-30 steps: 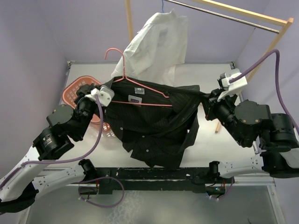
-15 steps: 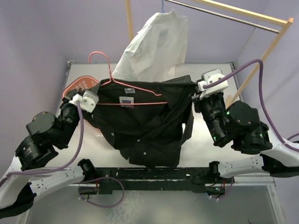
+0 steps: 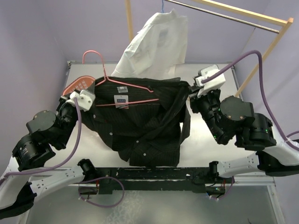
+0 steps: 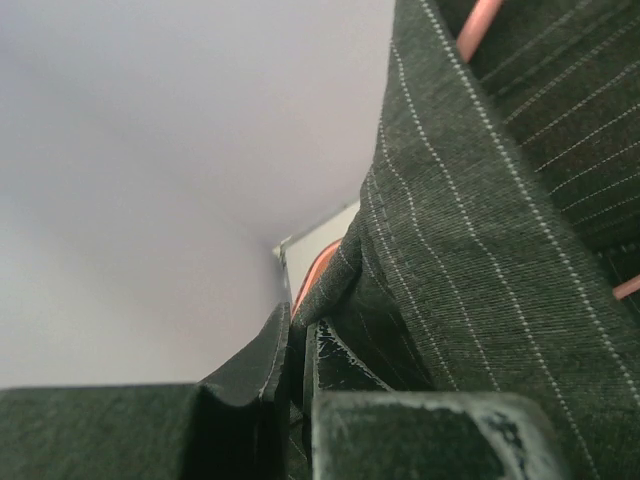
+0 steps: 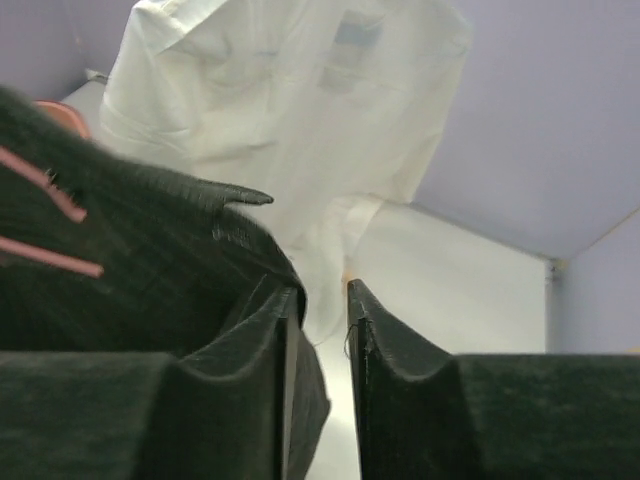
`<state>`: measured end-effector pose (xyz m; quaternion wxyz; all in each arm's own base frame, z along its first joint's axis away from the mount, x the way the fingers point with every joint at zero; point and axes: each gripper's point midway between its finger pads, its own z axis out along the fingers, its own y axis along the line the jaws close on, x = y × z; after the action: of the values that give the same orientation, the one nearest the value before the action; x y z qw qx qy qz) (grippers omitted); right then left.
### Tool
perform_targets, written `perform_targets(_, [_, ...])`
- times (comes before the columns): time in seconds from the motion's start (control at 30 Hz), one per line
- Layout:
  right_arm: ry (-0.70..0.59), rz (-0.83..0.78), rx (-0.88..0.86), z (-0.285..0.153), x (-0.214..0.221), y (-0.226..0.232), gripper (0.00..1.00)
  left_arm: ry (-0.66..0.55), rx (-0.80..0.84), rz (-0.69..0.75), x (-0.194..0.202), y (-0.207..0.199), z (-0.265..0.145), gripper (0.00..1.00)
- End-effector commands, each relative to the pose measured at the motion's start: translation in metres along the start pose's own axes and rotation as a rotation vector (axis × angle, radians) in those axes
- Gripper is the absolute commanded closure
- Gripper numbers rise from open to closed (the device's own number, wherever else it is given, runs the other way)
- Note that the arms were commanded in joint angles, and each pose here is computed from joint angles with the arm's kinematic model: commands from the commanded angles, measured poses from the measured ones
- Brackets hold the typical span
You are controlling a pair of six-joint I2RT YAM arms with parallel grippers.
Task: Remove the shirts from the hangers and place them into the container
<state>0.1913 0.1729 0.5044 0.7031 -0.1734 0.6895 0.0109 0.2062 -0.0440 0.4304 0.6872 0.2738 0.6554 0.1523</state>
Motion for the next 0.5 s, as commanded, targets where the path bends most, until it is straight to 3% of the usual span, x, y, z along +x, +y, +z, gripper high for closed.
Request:
perform_targets(0.0, [0.072, 0.162, -0.094, -0.013, 0.027, 0.001, 0.63, 0.117, -0.136, -0.104, 0.01, 0.027, -0.007, 1.0])
perform_targets(0.1, [0.117, 0.167, -0.179, -0.016, 0.048, 0.025, 0.46, 0.109, -0.123, -0.117, 0.008, 0.024, -0.006, 1.0])
perform_targets(0.3, [0.164, 0.243, -0.428, -0.031, 0.091, 0.082, 0.42, 0.094, -0.103, -0.139, 0.008, 0.019, -0.006, 1.0])
perform_targets(0.47, [0.222, 0.228, -0.475, -0.029, 0.135, 0.12, 0.4, 0.076, -0.08, -0.167, 0.003, 0.017, -0.005, 1.0])
